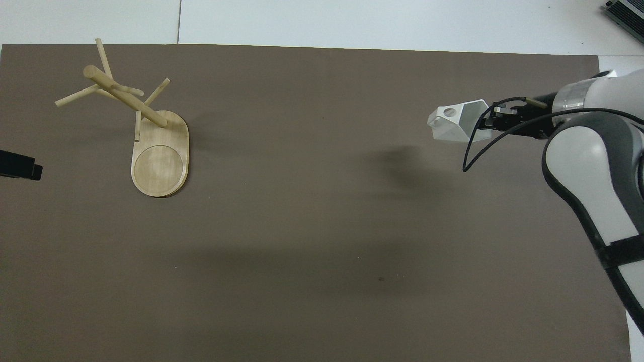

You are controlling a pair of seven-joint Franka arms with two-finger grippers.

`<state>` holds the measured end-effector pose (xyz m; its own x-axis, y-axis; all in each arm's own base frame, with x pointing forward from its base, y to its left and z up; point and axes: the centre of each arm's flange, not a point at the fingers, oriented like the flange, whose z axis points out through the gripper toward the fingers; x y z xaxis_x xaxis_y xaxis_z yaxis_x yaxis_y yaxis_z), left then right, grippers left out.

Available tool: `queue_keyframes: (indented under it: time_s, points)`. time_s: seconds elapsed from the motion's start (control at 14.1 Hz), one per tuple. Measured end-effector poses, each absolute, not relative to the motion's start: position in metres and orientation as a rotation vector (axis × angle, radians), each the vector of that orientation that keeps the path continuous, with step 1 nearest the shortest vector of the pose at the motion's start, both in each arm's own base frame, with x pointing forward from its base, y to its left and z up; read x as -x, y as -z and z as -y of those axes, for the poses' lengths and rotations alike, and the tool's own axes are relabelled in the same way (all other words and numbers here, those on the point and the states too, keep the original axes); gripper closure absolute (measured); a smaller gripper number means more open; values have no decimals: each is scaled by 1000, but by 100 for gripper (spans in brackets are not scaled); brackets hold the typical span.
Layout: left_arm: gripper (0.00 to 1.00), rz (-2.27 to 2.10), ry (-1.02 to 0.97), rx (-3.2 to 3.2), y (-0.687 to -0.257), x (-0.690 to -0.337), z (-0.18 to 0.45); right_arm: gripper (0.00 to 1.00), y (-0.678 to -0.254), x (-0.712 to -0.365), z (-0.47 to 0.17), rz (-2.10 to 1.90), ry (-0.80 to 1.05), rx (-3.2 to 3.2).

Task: Hang cup on rack
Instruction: 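Carry the cup toward the left gripper while the left gripper reaches it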

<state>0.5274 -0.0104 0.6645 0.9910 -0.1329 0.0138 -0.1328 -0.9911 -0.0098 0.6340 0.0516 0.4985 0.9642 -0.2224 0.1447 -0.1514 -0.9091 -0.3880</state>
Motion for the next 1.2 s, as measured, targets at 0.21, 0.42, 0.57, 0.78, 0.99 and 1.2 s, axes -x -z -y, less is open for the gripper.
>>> queue_keyframes:
  time_s: [0.21, 0.42, 0.57, 0.78, 0.99, 1.2]
  points:
    - [0, -213, 22, 3125, -664, -527, 10, 96, -528, -628, -132, -120, 275, 2638]
    - [0, -366, 28, 3126, -663, -528, 13, 96, -550, -615, -206, -58, 293, 2475]
    - [0, -561, 75, 3133, -655, -531, 17, 96, -561, -604, -246, -61, 301, 2362]
    - [0, -830, 163, 3136, -636, -531, 25, 96, -575, -583, -310, -8, 293, 2266]
    - [0, -1145, 240, 3084, -634, -526, 36, 96, -580, -559, -359, -3, 193, 2153]
    - [0, -1457, 340, 2984, -629, -524, 45, 96, -580, -552, -372, -78, 106, 2039]
